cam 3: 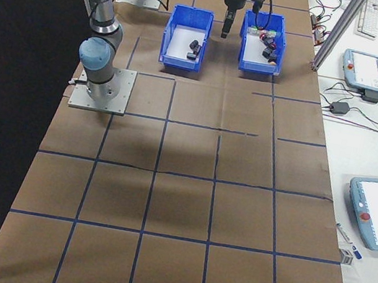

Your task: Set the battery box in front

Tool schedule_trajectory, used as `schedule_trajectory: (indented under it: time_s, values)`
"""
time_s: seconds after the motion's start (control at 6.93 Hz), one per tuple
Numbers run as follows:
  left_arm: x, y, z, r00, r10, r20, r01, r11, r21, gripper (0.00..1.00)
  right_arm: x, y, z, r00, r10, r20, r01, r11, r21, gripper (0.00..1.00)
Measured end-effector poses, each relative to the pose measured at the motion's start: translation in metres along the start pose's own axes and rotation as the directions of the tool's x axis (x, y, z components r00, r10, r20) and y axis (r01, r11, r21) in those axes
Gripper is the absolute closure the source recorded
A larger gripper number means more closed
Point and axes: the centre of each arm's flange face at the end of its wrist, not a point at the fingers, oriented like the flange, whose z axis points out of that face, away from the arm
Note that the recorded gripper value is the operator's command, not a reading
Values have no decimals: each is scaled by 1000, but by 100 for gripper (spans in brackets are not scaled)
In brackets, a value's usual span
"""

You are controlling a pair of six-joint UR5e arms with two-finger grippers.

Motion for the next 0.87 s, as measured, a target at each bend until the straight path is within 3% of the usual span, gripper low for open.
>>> schedule_trajectory:
  time_s: [0.14, 0.43, 0.58, 0.87]
  values:
    - [0, 0, -1, 1000, -2, -1, 2, 1000, 10, 0, -2, -13, 0, 995, -97, 4, 97, 995, 29, 0]
    - [-1, 4, -3, 1000, 2, 0, -2, 1000, 18, 0, -11, -54, 8, 947, -321, 0, 321, 946, 38, 0]
    - [-3, 6, 0, 1000, -10, -5, 11, 1000, 10, 0, -23, -81, 14, 882, -472, -5, 472, 881, 38, 0]
    - [-6, 24, 18, 985, -170, -24, 169, 985, -22, 0, -84, -133, 20, 652, -757, -48, 758, 649, 62, 0]
